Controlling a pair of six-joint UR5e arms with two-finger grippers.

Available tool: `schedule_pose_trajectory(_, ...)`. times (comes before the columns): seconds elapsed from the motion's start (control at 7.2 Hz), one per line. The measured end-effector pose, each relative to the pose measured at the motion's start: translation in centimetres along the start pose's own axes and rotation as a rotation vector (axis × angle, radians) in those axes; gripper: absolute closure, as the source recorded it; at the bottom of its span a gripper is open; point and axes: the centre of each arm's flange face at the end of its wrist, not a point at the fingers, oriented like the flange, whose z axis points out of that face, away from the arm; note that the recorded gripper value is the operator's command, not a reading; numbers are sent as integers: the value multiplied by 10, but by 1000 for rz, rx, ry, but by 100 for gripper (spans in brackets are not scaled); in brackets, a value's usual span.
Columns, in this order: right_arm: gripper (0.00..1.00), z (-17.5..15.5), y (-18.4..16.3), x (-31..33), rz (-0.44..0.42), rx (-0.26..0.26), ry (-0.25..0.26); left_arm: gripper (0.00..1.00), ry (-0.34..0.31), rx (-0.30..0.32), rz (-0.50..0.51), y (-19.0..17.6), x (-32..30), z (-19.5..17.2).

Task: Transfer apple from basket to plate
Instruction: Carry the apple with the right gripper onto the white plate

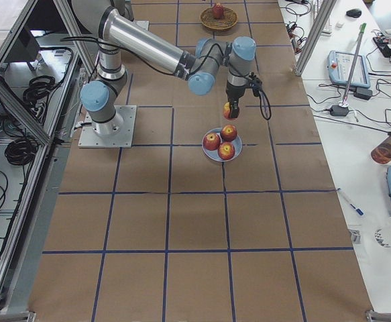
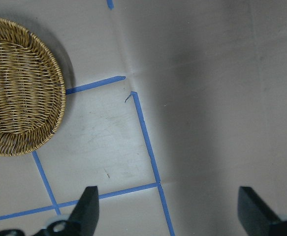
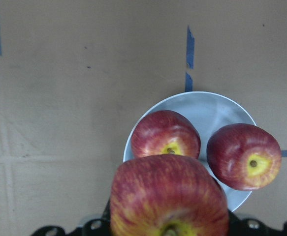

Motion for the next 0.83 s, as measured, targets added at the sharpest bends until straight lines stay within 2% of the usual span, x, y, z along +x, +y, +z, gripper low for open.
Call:
schedule_pose_trajectory(0.28,47,31,17,31,-2,-47,-27,1,0,0,0,0,0,0)
schedule_pose_trajectory(0.83,47,56,15,39,0,-34,-18,1,0,0,0,0,0,0)
